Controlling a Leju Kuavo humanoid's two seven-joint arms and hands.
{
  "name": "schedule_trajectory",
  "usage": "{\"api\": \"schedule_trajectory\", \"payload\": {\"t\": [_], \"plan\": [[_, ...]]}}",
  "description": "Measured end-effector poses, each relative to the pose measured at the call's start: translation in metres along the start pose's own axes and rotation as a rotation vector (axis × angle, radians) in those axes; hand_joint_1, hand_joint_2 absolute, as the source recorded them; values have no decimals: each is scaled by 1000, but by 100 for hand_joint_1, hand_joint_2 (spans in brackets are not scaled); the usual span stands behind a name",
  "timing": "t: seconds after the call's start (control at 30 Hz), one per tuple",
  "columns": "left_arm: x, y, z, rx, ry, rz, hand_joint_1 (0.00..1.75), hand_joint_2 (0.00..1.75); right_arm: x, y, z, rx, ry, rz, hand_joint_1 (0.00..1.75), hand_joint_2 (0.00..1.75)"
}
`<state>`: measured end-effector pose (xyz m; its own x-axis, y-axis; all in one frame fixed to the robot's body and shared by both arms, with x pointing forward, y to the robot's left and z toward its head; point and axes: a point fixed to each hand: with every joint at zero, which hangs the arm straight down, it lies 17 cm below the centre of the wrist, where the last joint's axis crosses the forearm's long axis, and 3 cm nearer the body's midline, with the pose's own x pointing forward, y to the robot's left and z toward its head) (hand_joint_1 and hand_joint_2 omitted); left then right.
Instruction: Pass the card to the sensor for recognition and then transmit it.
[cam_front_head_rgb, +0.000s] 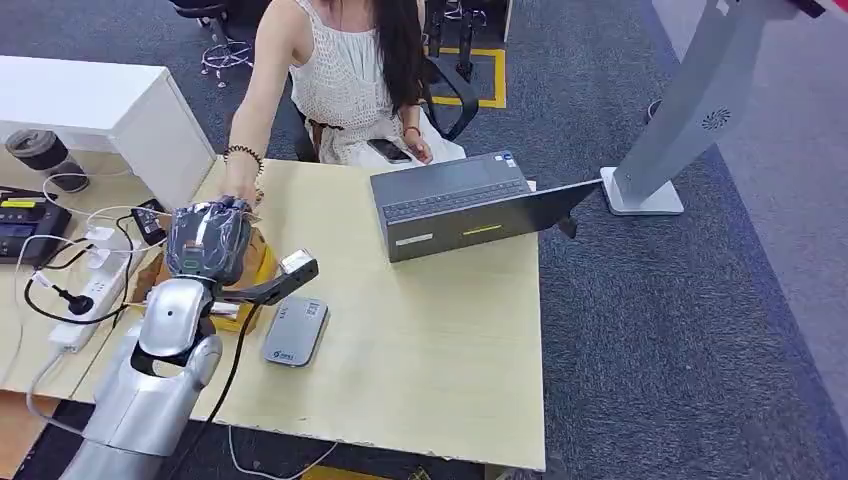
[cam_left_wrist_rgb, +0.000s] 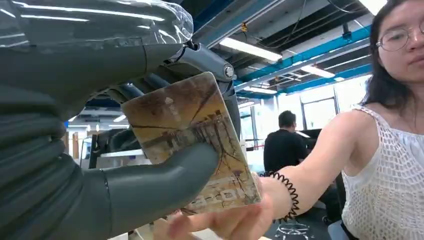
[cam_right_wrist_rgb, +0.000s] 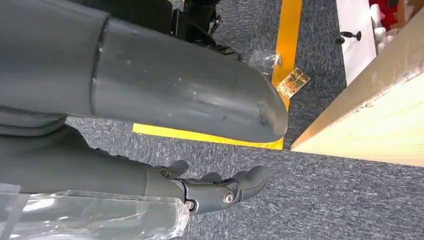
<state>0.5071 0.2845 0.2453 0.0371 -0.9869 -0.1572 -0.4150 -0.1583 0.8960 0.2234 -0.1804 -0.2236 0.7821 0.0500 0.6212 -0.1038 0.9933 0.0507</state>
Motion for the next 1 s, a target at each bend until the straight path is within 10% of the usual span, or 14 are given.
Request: {"api": "schedule_trajectory", "payload": {"t": [0.6, 1.0], "plan": [[42, 7, 31, -13, -47, 113, 175, 175, -7, -1, 2, -13, 10, -13, 0, 0], [69, -75, 98, -345, -50, 131, 175, 175, -13, -3, 4, -24, 23, -21, 0, 0]]}}
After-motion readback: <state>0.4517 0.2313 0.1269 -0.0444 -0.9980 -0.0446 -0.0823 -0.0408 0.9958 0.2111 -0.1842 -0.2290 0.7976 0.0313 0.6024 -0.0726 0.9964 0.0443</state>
